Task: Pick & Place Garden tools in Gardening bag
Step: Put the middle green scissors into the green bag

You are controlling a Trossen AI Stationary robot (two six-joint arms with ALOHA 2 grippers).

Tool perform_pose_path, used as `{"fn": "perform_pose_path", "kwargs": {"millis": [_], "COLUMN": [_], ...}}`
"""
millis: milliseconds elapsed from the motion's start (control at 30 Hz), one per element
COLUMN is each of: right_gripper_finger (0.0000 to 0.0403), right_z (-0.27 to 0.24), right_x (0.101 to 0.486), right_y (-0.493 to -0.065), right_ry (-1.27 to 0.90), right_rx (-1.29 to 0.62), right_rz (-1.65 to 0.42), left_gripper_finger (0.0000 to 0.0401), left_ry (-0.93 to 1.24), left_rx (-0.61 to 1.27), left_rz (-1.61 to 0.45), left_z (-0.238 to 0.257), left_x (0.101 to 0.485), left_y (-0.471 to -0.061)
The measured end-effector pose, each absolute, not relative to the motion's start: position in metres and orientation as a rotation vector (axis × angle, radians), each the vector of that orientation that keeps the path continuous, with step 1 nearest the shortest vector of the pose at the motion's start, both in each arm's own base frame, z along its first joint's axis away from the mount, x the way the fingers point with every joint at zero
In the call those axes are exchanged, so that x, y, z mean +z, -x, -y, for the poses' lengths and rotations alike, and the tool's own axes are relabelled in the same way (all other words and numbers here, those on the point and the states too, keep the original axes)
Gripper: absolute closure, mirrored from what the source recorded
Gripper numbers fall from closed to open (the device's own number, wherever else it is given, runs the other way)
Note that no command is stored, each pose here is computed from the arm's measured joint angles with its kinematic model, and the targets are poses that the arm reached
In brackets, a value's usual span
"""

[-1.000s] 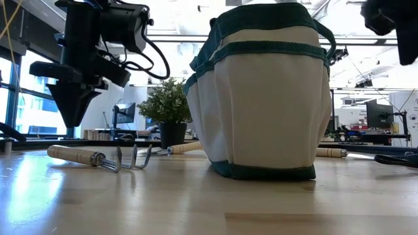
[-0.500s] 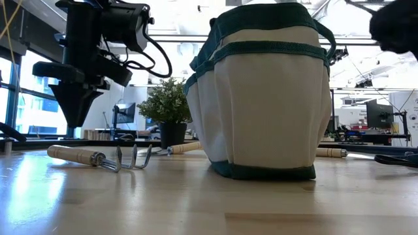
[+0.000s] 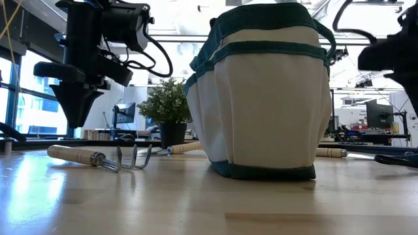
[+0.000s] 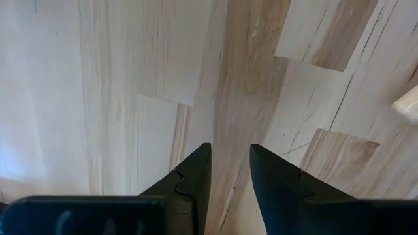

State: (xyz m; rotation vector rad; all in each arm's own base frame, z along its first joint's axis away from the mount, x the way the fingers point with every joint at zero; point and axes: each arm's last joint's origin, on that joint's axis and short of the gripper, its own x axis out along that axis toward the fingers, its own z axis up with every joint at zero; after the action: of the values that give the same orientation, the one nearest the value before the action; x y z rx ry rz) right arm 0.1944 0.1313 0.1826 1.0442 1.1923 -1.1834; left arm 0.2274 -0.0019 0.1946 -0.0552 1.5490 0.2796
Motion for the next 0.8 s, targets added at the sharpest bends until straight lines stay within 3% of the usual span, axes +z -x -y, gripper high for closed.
{"fn": "perform_pose_path", "kwargs": {"millis": [800], "right_gripper_finger": [0.0182], "right_z": [-0.137], "right_x": [0.153], "right_y": [-0.208], "right_ry": [-0.994], "right_rx": [-1.255], "right_rz": [-1.184], "left_gripper_finger": [0.0301], "left_ry": [0.059], "left_rx": [0.278], "left_rz": [-1.532], "left_z": [0.002], "left_x": [0.195], "left_y": [-0.229]}}
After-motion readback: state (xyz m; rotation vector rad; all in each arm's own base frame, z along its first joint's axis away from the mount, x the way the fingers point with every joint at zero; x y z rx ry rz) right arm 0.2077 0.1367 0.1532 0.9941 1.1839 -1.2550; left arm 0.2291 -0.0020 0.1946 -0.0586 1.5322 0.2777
